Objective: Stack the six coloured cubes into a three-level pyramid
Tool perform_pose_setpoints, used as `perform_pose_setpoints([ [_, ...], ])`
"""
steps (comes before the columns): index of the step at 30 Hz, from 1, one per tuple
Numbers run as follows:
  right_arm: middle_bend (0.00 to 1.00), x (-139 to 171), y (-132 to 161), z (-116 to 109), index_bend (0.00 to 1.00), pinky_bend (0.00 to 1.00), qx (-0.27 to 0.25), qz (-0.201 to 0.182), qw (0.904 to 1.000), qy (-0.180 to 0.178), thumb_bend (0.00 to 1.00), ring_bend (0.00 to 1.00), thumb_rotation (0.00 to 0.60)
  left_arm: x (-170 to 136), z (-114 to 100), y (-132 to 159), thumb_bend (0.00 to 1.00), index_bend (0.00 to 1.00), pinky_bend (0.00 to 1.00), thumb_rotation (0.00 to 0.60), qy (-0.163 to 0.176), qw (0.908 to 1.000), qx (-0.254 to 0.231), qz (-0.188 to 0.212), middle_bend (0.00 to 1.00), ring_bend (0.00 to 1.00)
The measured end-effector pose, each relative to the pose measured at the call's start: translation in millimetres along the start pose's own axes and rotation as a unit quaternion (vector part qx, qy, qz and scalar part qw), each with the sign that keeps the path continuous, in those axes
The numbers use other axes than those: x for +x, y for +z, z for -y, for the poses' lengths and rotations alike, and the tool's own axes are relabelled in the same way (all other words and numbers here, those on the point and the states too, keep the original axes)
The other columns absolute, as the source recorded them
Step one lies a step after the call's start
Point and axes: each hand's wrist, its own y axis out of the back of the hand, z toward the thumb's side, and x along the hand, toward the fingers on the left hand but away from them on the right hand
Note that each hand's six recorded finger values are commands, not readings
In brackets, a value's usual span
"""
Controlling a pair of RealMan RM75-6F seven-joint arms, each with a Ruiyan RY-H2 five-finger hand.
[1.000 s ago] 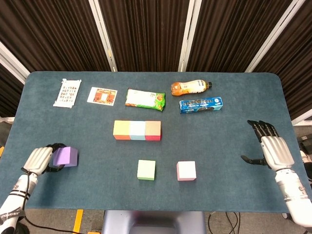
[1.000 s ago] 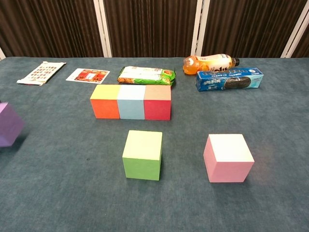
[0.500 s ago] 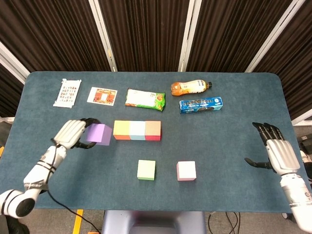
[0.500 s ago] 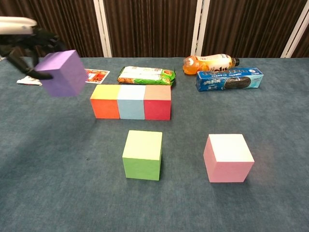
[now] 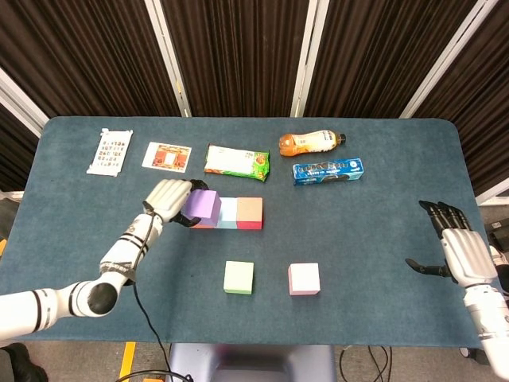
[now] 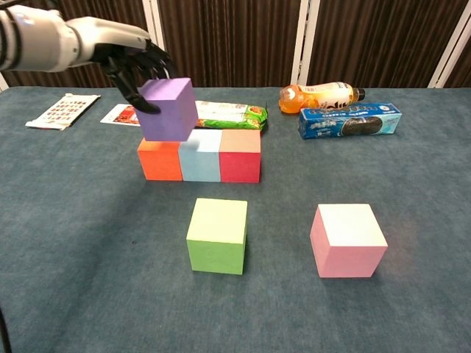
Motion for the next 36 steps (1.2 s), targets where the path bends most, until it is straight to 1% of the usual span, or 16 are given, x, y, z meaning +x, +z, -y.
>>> perform_pose_setpoints([
  [3, 0.18, 0.0, -1.4, 0.0, 0.0, 0.17, 0.0, 0.0, 1.0, 0.0, 0.26, 0.06, 0.6, 8.9, 3.6, 11.7, 0.31, 0.31, 0.37, 0.6, -0.009, 0.9999, -0.001, -0.01, 0.41, 0.33],
  [6, 0.18, -0.5, -3.7, 0.7, 0.0, 0.17, -0.001, 0.002, 1.0, 0.003, 0.26, 0.06, 0.6, 16.0, 6.0, 19.3, 0.31, 0.31, 0.36, 0.6, -0.011, 0.9996, 0.012, -0.023, 0.41, 0.33],
  [12, 0.18, -1.0, -7.6, 2.0, 0.0, 0.17, -0.006, 0.004, 1.0, 0.004, 0.26, 0.06, 0.6, 26.3, 10.1, 20.7, 0.31, 0.3, 0.36, 0.6, -0.01, 0.998, 0.031, -0.054, 0.41, 0.33],
  [16, 0.18, -1.0, -10.8, 2.9, 0.0, 0.17, -0.01, 0.007, 0.9999, 0.004, 0.26, 0.06, 0.6, 29.6, 10.5, 16.3, 0.31, 0.29, 0.35, 0.6, -0.01, 0.9969, 0.03, -0.071, 0.4, 0.33],
  [22, 0.18, -1.3, -12.8, 2.9, 0.0, 0.17, -0.011, 0.009, 0.9999, 0.004, 0.26, 0.06, 0.6, 30.9, 8.9, 12.3, 0.31, 0.29, 0.35, 0.6, -0.006, 0.9963, 0.029, -0.08, 0.39, 0.33],
  [25, 0.18, -1.6, -13.8, 2.7, 0.0, 0.17, -0.012, 0.011, 0.9999, 0.004, 0.26, 0.06, 0.6, 30.8, 8.8, 10.2, 0.31, 0.29, 0.35, 0.6, -0.003, 0.9964, 0.018, -0.082, 0.38, 0.33],
  [36, 0.18, -1.7, -15.4, 2.6, 0.0, 0.16, -0.011, 0.015, 0.9998, 0.004, 0.26, 0.06, 0.6, 33.7, 16.0, 6.7, 0.31, 0.28, 0.34, 0.6, 0.007, 0.9961, 0.017, -0.086, 0.37, 0.32],
])
